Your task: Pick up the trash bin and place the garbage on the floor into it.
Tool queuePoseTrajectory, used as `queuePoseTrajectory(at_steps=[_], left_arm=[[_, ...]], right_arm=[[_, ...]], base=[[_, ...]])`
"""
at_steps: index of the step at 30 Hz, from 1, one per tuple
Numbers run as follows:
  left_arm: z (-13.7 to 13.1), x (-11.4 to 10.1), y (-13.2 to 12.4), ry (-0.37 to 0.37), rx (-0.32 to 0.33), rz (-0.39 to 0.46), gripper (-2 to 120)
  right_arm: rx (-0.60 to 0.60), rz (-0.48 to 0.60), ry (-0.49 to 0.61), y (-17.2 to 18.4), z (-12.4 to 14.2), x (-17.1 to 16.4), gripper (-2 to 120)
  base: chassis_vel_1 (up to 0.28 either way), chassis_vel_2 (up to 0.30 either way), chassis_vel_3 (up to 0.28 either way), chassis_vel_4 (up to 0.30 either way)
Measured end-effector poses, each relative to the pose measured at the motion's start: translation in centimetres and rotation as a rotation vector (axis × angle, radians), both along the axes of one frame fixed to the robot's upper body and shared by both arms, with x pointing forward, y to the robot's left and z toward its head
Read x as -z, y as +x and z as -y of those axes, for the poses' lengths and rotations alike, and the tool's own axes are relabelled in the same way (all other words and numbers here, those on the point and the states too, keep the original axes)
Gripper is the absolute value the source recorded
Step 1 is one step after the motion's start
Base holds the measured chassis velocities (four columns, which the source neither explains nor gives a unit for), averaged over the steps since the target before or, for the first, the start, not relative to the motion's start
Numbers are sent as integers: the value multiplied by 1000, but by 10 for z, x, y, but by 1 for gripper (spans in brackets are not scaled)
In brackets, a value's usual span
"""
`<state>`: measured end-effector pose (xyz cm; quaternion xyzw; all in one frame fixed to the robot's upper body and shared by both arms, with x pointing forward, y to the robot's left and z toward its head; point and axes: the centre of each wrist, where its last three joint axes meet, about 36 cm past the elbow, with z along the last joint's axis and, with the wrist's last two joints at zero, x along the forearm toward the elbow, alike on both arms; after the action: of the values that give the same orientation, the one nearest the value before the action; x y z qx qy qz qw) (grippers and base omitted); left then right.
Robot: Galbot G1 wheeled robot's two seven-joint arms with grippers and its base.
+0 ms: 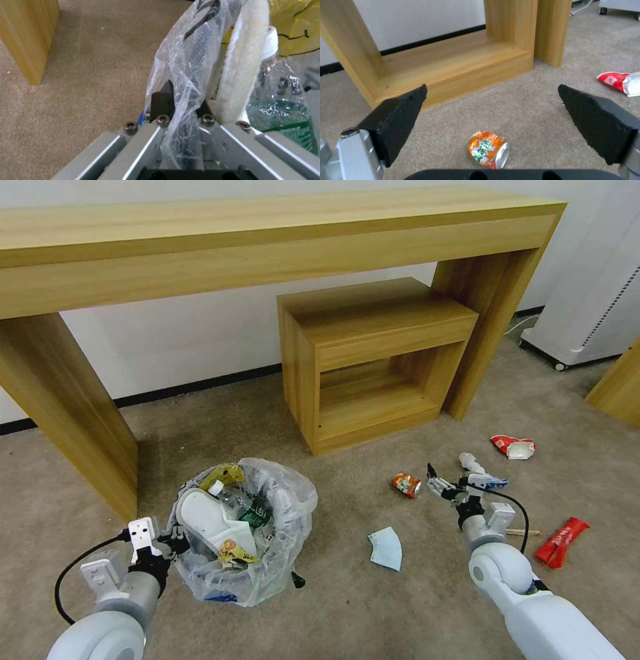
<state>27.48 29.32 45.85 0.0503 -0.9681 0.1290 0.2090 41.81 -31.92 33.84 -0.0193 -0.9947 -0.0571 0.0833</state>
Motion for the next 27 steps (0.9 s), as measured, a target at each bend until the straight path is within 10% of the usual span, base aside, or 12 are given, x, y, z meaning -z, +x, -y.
queuePoseTrajectory(at_steps=[27], left_arm=[[0,12,1,-1,-6,-19,1]], right_arm=[[-57,-263,115,-30,-32,21,100]], base=[[0,0,0,0]])
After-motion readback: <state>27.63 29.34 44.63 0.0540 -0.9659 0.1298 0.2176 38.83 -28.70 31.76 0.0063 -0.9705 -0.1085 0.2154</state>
